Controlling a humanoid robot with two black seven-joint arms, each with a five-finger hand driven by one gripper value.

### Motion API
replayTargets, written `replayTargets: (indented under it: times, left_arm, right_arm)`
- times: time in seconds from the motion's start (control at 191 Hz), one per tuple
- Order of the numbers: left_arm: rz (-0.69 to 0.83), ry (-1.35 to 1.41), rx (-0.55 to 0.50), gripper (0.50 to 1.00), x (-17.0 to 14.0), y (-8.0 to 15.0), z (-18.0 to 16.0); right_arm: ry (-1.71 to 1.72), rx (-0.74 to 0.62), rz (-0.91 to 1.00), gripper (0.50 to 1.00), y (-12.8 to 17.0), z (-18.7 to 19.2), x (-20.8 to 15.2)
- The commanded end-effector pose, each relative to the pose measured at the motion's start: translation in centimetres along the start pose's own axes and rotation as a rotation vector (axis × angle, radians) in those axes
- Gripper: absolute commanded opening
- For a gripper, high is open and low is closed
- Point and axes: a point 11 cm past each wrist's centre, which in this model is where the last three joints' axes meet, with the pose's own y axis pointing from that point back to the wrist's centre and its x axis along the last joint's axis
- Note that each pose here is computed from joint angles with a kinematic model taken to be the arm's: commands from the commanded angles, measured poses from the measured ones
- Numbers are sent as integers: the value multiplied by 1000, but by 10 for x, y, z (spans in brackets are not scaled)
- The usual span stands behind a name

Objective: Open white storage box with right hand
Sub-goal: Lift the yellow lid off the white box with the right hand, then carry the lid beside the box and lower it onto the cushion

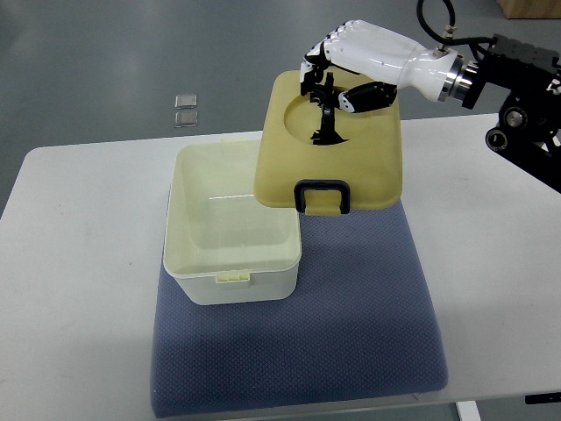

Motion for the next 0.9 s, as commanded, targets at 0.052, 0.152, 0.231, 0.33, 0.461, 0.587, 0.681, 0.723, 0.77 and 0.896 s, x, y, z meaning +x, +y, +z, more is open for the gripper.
replayTargets:
  times: [0.052, 0.152, 0.231, 0.33, 0.461, 0.587, 0.681, 0.723, 0.77, 0.896]
  left_arm:
    - [-4, -3, 1, 1000, -1, 0, 0]
    - [-4, -5, 1, 1000, -1, 0, 0]
    - [-4, -3, 1, 1000, -1, 0, 0]
    - [-4, -3, 1, 1000, -1, 0, 0]
    - [-2, -1, 0, 1000, 0, 0, 0]
    - [-2, -1, 0, 1000, 0, 0, 0]
    - [-2, -1, 0, 1000, 0, 0, 0]
    - [-2, -1, 0, 1000, 0, 0, 0]
    - [-2, -1, 0, 1000, 0, 0, 0]
    - [0, 1, 0, 1000, 1, 0, 0]
  right_arm:
    - [-8, -45, -44, 500, 33, 17, -16]
    - [-18, -61, -70, 500, 48, 24, -28]
    - [-34, -72, -91, 500, 57, 28, -40]
    - [-46, -94, -118, 500, 64, 34, -53]
    - [-68, -120, -134, 500, 69, 40, -66]
    - [-91, -118, -152, 500, 71, 37, -80]
    - [-93, -102, -169, 500, 69, 31, -94]
    - [-92, -94, -174, 500, 68, 28, -100]
    - [-93, -86, -179, 500, 68, 25, -106]
    - [-111, -40, -181, 500, 54, 9, -122]
